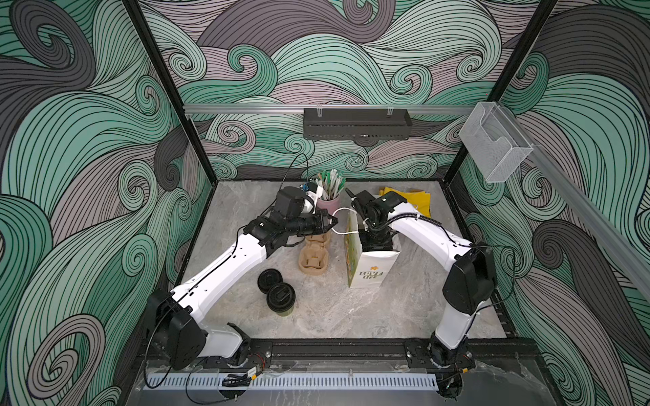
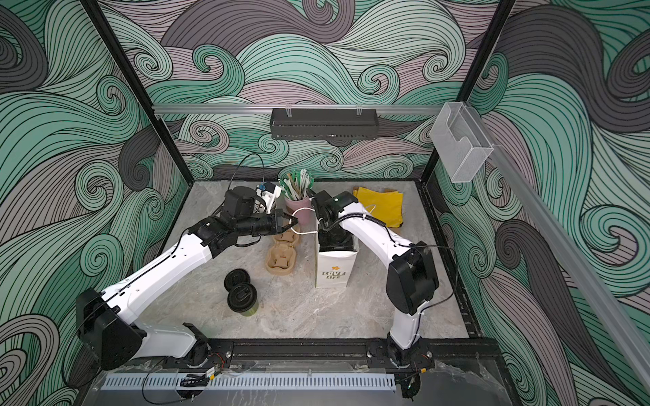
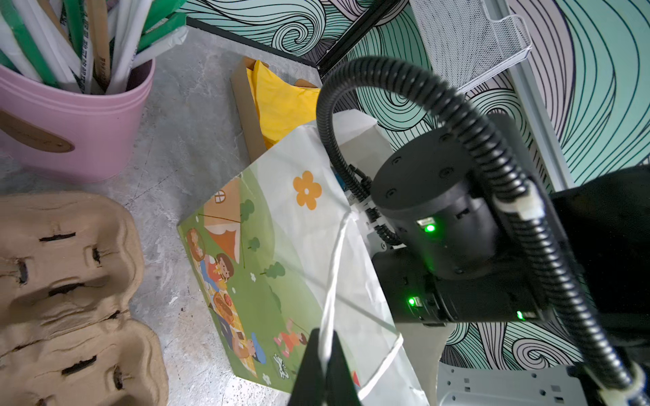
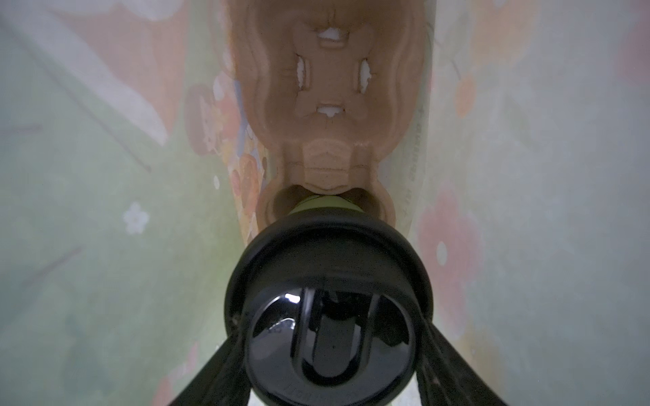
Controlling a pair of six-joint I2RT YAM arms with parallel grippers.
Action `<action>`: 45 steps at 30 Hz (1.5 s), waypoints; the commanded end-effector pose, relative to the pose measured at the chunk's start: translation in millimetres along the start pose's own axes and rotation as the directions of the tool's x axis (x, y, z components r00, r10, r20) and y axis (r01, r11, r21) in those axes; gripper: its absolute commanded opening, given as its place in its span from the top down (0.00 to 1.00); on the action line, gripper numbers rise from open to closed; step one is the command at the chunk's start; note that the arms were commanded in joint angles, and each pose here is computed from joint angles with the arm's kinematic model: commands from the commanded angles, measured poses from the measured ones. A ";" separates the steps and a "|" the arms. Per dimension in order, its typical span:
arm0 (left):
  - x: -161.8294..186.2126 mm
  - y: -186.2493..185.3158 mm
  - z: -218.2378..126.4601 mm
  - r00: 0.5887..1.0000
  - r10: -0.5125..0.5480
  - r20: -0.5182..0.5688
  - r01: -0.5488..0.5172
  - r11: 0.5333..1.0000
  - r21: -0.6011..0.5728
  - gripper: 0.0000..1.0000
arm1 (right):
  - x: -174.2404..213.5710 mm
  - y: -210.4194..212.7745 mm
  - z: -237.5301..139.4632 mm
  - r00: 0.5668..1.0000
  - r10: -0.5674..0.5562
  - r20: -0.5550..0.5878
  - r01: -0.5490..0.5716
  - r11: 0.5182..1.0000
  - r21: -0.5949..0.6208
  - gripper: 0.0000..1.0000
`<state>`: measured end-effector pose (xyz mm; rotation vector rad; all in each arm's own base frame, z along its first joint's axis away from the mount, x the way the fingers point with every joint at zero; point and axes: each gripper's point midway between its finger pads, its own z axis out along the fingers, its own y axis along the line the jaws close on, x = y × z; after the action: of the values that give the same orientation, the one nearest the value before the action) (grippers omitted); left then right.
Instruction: Pack the takeout coffee
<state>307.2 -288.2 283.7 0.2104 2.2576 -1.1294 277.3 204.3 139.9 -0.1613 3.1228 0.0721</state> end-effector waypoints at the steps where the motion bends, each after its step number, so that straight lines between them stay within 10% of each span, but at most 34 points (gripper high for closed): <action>1: 2.2 -1.3 -8.8 1.000 0.023 0.005 -0.023 1.000 -0.018 1.00 | 0.0 23.4 27.9 0.998 -0.005 -0.055 0.002 0.999 -0.052 0.37; 28: 2.8 3.2 -15.7 0.999 0.039 0.021 -0.038 0.998 -0.047 1.00 | 19.9 14.5 86.8 0.983 -0.001 -0.185 0.008 0.999 0.040 0.40; 45: 5.5 8.2 -16.6 0.998 0.053 0.014 -0.052 0.996 -0.069 1.00 | 6.2 27.4 29.3 0.995 -0.036 -0.090 0.038 0.999 0.018 0.40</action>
<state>304.3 -275.2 280.3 0.2043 2.2610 -1.0493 286.8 224.8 130.5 -0.1965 3.0972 0.0435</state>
